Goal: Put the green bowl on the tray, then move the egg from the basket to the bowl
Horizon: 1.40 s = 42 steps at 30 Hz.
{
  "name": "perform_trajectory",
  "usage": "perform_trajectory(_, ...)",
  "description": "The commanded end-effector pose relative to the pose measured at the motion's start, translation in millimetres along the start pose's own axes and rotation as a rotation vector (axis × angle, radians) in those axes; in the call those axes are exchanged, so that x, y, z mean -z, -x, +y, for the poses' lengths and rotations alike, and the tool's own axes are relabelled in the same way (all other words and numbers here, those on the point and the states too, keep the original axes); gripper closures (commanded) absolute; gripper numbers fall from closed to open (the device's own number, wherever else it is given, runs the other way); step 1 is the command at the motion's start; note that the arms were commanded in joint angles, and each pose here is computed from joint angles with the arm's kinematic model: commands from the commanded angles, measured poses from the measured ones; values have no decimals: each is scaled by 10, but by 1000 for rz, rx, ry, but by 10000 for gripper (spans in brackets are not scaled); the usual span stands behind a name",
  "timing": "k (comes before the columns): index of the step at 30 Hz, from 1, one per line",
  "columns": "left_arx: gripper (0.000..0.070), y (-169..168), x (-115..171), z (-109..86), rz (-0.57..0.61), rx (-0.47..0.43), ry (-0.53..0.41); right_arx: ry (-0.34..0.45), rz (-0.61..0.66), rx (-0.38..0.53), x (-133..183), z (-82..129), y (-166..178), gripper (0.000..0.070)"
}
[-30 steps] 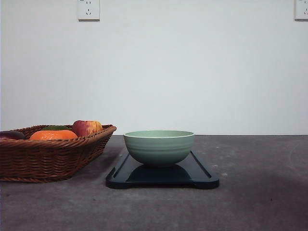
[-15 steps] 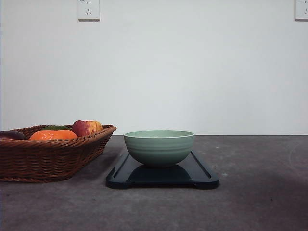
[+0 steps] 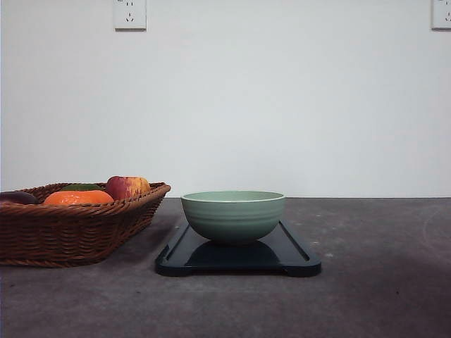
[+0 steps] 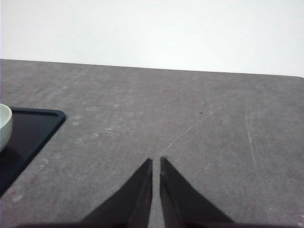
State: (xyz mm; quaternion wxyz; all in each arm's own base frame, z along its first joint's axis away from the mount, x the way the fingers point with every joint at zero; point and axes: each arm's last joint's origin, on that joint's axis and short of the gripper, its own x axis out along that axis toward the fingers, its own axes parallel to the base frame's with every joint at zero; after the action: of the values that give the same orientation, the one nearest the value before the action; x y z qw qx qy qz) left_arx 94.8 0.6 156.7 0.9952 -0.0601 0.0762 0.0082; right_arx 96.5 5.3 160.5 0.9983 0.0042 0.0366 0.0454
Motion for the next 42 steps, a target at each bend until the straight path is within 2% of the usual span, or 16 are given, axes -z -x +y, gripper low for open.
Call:
perform_trajectory(1, 700, -19, 56, 8, 13, -4, 0, -14, -6, 1, 5, -1, -4, 678)
perform_trajectory(42, 700, -19, 56, 8, 13, -4, 0, -14, -6, 1, 5, -1, -4, 678)
